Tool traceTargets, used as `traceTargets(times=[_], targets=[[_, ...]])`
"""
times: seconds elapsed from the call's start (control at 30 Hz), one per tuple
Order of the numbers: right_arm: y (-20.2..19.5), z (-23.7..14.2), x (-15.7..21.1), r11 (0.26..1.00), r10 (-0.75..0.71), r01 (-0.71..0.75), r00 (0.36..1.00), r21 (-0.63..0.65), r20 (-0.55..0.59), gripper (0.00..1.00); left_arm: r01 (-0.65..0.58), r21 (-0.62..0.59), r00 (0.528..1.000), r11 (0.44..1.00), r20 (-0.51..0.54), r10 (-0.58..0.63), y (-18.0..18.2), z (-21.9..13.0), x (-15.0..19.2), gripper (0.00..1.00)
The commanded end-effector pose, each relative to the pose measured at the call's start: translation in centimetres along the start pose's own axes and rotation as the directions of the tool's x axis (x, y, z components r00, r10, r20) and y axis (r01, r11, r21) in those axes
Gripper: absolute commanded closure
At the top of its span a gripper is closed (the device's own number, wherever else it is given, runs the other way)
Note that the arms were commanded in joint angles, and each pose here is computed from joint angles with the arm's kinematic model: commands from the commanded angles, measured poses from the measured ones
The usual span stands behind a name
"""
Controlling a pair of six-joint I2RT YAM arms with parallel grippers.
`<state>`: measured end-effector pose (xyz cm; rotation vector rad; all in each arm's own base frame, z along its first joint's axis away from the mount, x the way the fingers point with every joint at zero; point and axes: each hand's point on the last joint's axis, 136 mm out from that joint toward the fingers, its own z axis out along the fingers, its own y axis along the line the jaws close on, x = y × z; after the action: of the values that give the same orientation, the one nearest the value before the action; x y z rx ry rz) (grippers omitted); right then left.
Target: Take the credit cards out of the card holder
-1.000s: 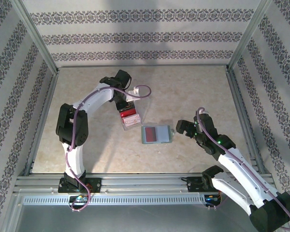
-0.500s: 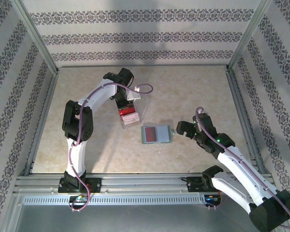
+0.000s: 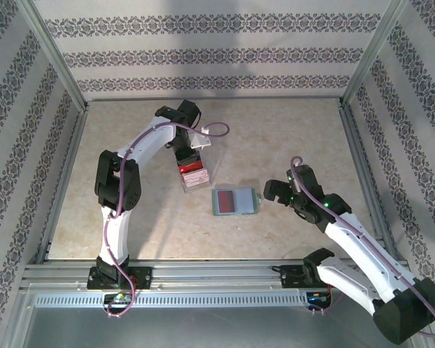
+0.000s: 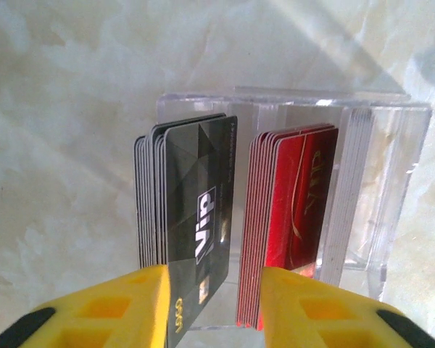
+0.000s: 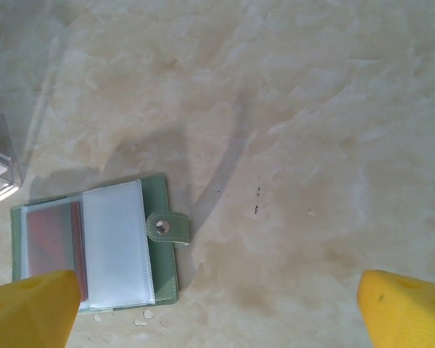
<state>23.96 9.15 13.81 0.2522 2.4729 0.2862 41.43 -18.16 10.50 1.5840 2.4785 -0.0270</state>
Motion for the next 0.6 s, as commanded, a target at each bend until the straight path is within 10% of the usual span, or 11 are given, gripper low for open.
traceTargets(times=[0.0, 0.27, 0.57], targets=[[0.7, -0.3, 0.2, 0.995, -0.09, 0.091, 0.996, 0.044, -0.02, 0.02, 0.062, -0.006, 0.994, 0.998, 0.095, -0.061, -0.3, -4.2, -0.9, 0.56], [6.5, 1.2, 2.1, 0.966, -0.257, 0.259, 0.96, 0.006, -0.108, 0.13, 0.365, -0.055, 0.867, 0.93, 0.385, -0.317, -0.5, -10.1, -2.4, 0.12], [12.2, 5.0, 5.6, 0.929, -0.368, 0.365, 0.896, -0.058, -0.248, 0.24, 0.813, 0.237, 0.269, 0.532, 0.657, -0.704, -1.9, -13.0, 1.3, 0.0]])
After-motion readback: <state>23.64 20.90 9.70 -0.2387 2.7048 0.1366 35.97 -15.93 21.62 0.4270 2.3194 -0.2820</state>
